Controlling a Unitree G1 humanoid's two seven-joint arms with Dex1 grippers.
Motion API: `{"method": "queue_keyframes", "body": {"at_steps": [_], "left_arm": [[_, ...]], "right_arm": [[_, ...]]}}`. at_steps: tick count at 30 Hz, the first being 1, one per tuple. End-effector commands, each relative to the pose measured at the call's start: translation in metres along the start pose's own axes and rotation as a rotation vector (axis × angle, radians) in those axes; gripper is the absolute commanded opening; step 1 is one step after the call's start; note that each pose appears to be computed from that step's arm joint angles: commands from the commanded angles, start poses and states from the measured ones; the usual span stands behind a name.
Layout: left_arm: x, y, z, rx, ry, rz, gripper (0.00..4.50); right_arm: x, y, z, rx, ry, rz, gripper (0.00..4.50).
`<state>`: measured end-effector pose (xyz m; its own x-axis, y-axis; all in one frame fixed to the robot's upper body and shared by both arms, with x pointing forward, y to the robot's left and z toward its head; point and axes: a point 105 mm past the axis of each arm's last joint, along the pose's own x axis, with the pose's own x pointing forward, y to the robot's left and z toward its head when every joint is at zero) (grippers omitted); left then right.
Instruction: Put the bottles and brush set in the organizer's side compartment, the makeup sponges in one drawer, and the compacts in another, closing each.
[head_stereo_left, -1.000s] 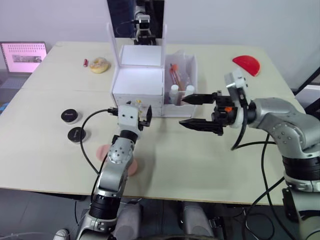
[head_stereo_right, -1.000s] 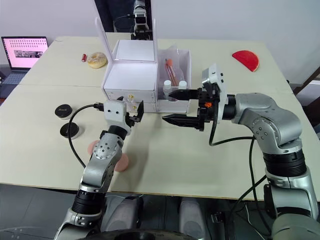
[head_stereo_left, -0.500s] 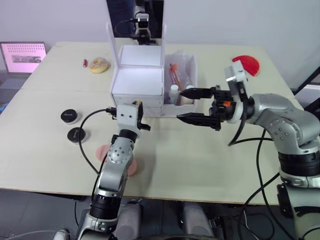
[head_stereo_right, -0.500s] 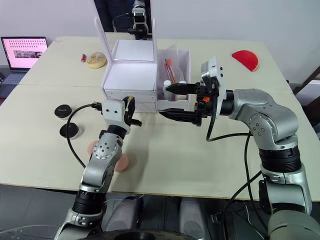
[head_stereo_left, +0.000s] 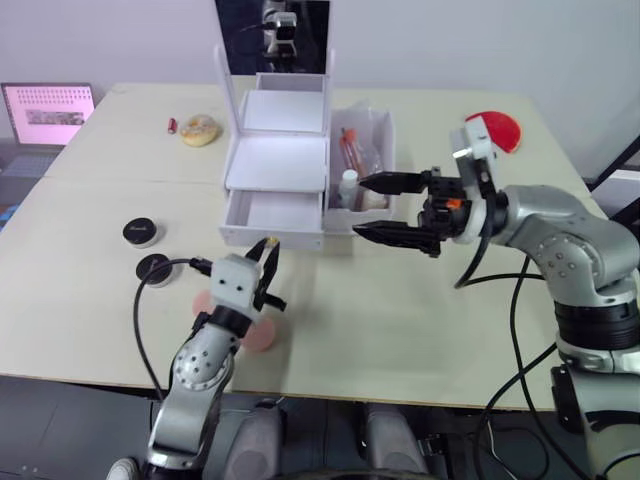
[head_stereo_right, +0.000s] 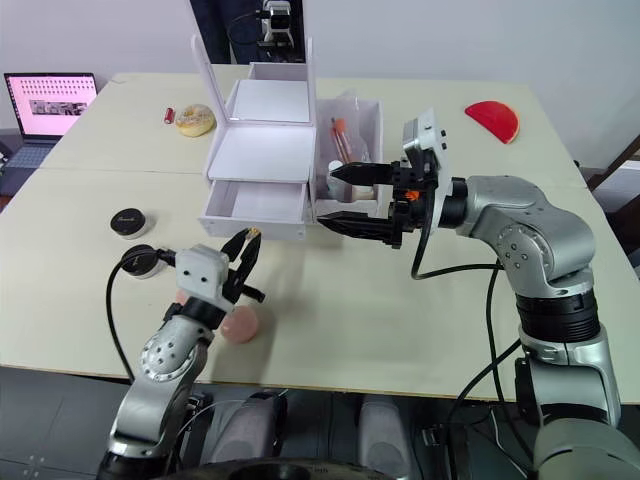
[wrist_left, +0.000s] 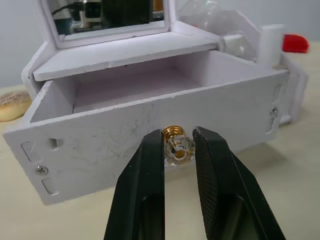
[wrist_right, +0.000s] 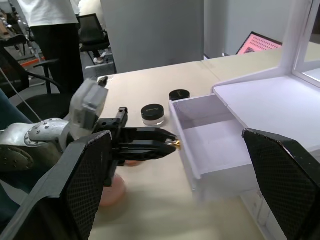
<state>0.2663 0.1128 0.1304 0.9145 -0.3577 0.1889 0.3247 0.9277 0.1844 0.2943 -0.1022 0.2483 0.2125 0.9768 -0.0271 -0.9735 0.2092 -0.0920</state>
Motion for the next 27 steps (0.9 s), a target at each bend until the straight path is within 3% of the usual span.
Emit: {"method": "queue_keyframes", "body": {"at_steps": [1,24,25,27], "left_arm": [[-0.007,-0.006,0.013,-0.033,-0.050,-0.045,0.31],[-0.032,-0.006,0.002,-0.111,0.007,-0.069,0.31],[-0.033,-0.006,0.001,-0.114,0.008,-0.069,1.33],[-0.034,-0.006,0.000,-0.119,0.012,-0.071,2.19]], "right_arm": [[-0.007,-0.002,0.015,-0.059,-0.033,-0.009,4.50],[-0.011,-0.010,0.019,-0.084,-0.023,-0.044,4.50],[-0.012,-0.010,0.019,-0.083,-0.023,-0.045,4.50],[-0.012,-0.010,0.018,-0.082,-0.023,-0.046,4.50]]}}
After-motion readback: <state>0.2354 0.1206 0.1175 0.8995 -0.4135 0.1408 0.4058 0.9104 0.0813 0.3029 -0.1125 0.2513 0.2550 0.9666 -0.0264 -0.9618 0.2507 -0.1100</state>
